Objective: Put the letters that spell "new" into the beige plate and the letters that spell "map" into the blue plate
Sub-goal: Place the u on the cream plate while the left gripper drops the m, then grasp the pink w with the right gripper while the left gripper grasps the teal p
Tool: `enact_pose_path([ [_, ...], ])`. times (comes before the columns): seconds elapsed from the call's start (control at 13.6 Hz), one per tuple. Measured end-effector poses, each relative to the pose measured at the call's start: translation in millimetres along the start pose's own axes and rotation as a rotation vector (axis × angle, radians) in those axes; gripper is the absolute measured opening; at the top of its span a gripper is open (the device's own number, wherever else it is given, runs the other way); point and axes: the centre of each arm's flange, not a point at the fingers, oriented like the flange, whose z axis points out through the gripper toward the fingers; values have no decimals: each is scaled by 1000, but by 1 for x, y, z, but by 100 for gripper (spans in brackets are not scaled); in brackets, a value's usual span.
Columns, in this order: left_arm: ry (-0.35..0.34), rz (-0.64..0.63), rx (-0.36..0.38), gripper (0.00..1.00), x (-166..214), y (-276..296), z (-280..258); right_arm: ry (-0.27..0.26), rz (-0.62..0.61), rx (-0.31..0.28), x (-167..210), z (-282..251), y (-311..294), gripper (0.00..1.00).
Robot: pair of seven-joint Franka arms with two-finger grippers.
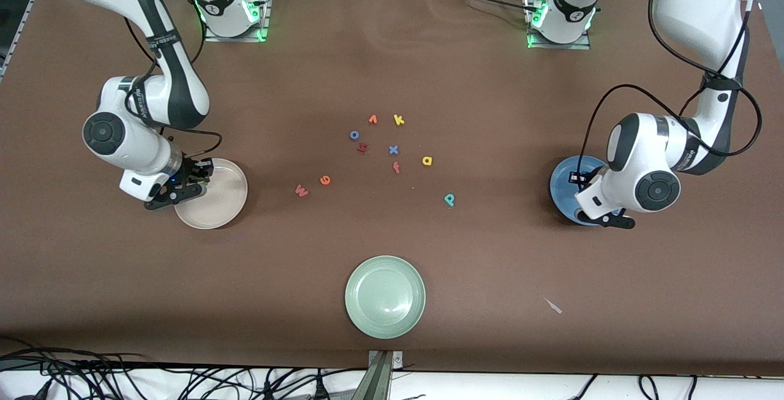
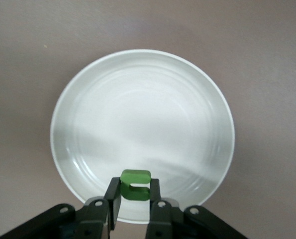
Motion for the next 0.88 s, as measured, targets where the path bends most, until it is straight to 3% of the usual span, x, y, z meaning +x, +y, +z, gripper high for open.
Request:
enact_pose_path([
  [0.07,-2,21,-2,43,1,-2,3,1,3,6,0,0,-2,31],
  [0.22,10,16,-12,62,3,0,-1,9,17,31,2,0,-7,42],
  [0.52,58,-180,-88,100,13,58,-28,17,38,40,7,-2,-21,46],
  [0.66,75,-280,-91,100,17,106,-36,27,72,45,18,-6,-44,47],
  [0.88,129,-403,-189,100,28,156,-49,43,130,62,39,-9,-88,49],
])
